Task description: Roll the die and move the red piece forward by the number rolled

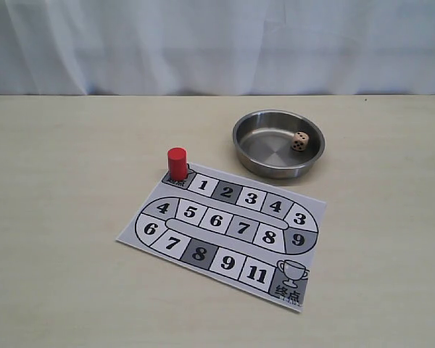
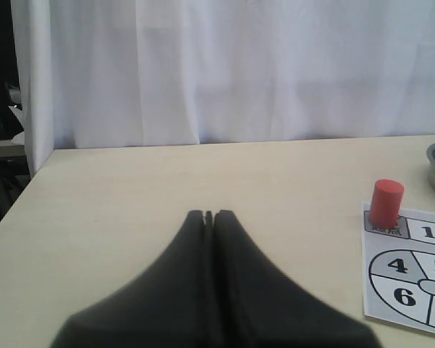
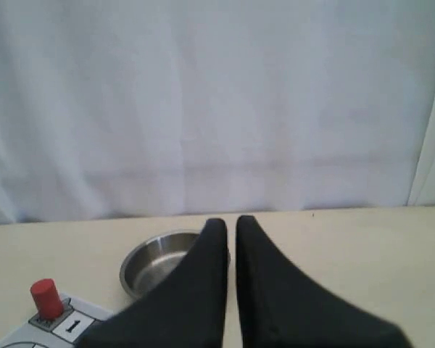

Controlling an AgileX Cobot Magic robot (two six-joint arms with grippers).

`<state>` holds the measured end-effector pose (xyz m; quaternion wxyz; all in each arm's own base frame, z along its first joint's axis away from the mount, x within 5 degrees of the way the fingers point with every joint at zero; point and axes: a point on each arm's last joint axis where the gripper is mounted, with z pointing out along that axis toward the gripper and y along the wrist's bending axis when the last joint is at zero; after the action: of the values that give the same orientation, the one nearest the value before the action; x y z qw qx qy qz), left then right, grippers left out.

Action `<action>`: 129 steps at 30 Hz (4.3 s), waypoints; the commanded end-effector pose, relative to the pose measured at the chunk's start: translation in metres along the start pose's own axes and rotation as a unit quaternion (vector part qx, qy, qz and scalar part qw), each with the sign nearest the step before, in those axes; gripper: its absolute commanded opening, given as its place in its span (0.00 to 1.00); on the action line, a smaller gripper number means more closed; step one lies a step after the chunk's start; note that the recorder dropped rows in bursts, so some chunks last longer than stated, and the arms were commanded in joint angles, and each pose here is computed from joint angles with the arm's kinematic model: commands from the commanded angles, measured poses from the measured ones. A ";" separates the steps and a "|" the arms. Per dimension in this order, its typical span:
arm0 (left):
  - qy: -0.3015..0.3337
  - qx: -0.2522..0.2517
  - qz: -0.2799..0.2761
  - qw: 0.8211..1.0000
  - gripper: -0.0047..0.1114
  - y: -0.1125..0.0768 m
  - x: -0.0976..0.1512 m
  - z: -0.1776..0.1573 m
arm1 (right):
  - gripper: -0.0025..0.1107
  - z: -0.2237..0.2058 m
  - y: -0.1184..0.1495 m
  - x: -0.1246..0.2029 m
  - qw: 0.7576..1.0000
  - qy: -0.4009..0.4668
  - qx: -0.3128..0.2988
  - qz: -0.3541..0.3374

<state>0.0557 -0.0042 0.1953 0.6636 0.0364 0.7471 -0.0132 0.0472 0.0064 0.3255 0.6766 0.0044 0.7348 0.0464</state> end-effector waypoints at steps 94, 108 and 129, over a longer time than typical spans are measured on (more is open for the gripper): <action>-0.005 0.001 -0.003 1.000 0.04 0.000 0.000 0.000 | 0.55 0.472 0.059 0.156 0.731 0.449 -0.179 -0.481; -0.005 0.001 -0.003 1.000 0.04 0.000 0.000 0.000 | 0.55 0.473 0.058 0.171 0.728 0.467 -0.180 -0.469; -0.005 0.001 -0.003 1.000 0.04 0.000 0.000 0.000 | 0.55 0.475 0.062 0.170 0.786 0.465 -0.128 -0.386</action>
<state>0.0557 -0.0042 0.1953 0.6636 0.0364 0.7471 -0.0132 0.5009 0.1067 0.1229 0.1947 -0.4054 0.8828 -0.1356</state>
